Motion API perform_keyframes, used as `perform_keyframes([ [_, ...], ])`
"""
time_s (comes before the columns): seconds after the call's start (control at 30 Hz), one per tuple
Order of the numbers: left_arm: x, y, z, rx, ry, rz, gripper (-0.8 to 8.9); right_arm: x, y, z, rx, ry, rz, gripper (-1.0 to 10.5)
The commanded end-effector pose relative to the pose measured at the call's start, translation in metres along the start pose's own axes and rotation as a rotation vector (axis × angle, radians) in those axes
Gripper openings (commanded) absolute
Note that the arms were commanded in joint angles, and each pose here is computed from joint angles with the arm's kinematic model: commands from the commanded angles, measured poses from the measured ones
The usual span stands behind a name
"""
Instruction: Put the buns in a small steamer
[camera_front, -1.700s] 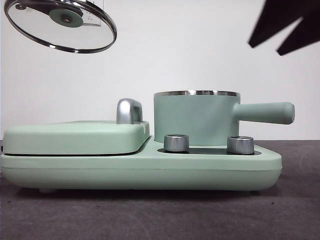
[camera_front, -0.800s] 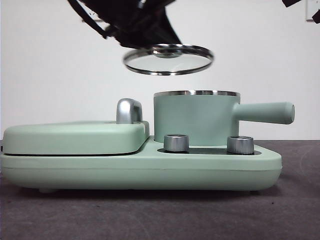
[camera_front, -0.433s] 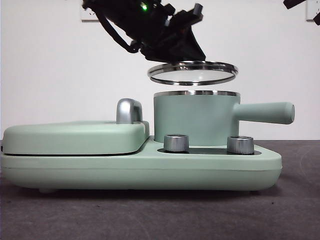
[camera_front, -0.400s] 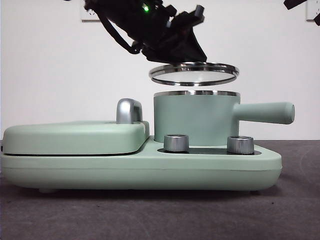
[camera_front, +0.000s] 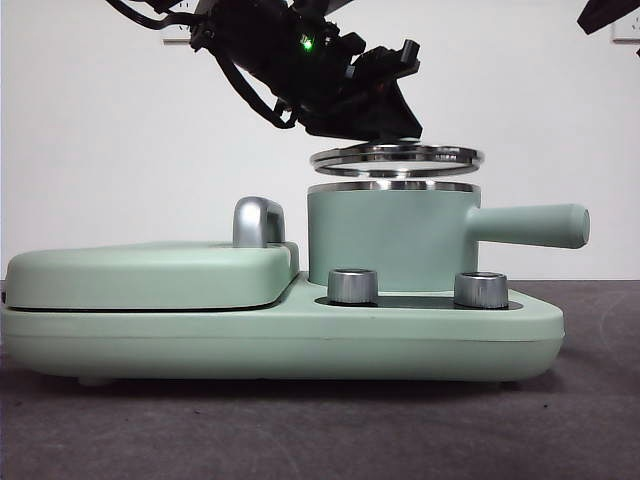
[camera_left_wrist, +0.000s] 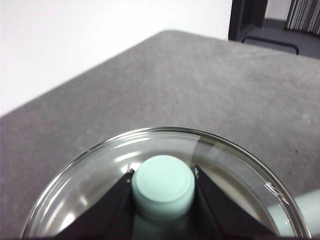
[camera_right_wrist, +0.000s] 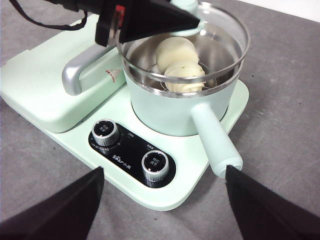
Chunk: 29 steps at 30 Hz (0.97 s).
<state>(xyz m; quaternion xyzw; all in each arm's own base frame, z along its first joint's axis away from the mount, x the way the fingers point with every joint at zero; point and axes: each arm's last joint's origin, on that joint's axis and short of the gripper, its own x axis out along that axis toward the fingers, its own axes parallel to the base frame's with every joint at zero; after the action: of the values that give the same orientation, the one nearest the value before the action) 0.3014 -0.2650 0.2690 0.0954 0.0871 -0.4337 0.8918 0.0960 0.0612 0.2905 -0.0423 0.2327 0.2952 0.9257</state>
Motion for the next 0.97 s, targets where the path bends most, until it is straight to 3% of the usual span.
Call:
perform_keyframes([
  [0.03, 0.006, 0.000, 0.007, 0.031, -0.042, 0.001, 0.10, 0.000, 0.001, 0.001, 0.007, -0.004, 0.004, 3.7],
  [0.97, 0.009, 0.005, -0.005, 0.012, 0.042, 0.003, 0.10, 0.000, 0.000, 0.001, 0.007, -0.004, -0.022, 3.7],
])
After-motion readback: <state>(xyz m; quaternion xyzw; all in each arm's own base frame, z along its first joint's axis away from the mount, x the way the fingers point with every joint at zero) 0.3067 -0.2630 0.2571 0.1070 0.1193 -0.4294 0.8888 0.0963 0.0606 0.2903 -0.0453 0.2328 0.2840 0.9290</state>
